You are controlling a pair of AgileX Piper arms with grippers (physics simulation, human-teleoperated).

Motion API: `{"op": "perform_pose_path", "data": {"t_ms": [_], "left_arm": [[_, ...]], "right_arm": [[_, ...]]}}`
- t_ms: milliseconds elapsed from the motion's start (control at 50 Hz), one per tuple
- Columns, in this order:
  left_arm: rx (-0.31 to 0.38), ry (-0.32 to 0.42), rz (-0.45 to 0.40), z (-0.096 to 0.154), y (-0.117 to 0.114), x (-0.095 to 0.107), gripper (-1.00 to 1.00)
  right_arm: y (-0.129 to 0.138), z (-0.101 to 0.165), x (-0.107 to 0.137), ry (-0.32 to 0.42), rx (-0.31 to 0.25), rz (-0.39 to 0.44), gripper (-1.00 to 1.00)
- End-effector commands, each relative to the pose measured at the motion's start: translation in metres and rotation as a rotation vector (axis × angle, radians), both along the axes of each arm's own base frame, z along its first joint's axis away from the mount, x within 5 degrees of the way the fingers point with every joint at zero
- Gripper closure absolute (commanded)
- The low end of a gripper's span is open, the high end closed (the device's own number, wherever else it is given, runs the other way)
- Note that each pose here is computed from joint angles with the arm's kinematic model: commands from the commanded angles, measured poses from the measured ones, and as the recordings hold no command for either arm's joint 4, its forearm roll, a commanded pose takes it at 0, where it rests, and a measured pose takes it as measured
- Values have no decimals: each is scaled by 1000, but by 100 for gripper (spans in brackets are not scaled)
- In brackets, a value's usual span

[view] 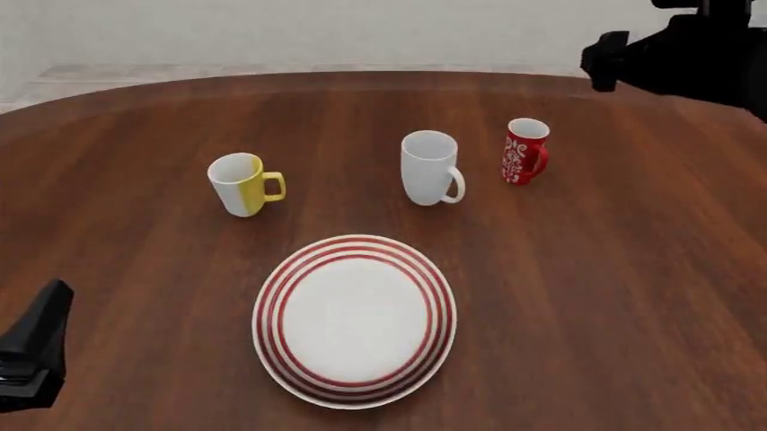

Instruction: Pick up the red mug and put it on the plate

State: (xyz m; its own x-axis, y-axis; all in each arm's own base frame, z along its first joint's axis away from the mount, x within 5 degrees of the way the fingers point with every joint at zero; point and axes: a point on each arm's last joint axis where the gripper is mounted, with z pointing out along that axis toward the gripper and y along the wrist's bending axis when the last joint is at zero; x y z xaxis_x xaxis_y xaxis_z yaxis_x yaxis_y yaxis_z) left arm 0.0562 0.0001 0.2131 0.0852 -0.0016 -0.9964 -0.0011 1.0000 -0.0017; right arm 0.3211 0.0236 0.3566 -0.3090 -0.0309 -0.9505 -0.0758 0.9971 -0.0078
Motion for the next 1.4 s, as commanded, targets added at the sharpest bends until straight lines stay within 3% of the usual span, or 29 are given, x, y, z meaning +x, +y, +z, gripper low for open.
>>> {"op": "perform_pose_path", "data": {"t_ms": [20, 360, 720, 960, 1400], "left_arm": [[1, 1, 0, 0, 0, 0, -100], [2, 0, 0, 0, 0, 0, -100], [18, -6, -8, 1, -1, 0, -100], [14, -6, -6, 1, 0, 0, -100], [17, -6, -8, 1, -1, 0, -100]], "right_arm": [[-1, -18, 37, 56, -1, -12, -100], [-13, -35, 77, 103, -36, -34, -100], [2, -66, 109, 159, -42, 0, -100], [11, -82, 118, 191, -45, 18, -100], [-5, -103, 131, 220, -72, -5, -100]]}}
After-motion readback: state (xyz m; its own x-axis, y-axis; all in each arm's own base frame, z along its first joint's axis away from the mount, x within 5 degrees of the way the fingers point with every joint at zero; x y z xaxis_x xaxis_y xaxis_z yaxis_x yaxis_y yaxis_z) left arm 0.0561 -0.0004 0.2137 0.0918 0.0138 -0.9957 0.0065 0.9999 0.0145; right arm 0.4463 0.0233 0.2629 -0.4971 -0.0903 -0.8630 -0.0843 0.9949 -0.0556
